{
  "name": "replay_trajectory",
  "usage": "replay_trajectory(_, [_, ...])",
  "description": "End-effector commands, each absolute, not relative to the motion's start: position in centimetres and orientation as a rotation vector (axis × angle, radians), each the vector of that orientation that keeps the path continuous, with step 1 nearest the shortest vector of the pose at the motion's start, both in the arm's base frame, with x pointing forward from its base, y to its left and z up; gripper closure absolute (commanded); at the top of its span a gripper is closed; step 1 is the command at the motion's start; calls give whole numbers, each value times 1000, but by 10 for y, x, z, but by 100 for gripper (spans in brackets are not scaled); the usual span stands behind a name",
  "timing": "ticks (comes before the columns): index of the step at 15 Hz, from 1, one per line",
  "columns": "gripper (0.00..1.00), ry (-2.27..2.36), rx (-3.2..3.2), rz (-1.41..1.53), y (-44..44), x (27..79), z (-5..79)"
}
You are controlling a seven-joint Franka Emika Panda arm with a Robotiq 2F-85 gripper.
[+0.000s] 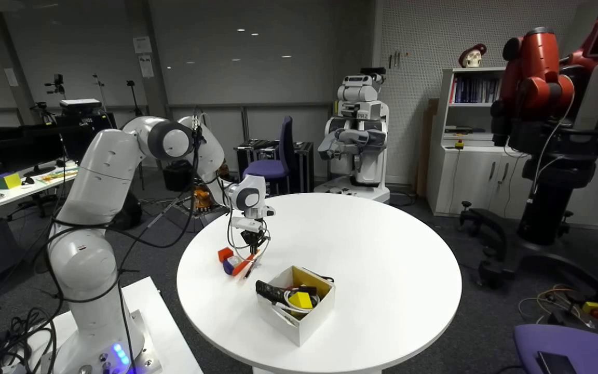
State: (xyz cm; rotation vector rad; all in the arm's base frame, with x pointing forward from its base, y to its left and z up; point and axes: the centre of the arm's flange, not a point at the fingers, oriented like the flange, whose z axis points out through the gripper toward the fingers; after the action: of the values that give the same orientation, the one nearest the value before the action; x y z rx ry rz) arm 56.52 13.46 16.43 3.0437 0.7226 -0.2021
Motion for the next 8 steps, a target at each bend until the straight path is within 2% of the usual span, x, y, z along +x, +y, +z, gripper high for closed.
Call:
replay_trajectory(1, [99, 659, 3063, -169, 126, 554, 219])
replay_trajectory(8, [99, 229, 3111, -92, 68, 557, 294])
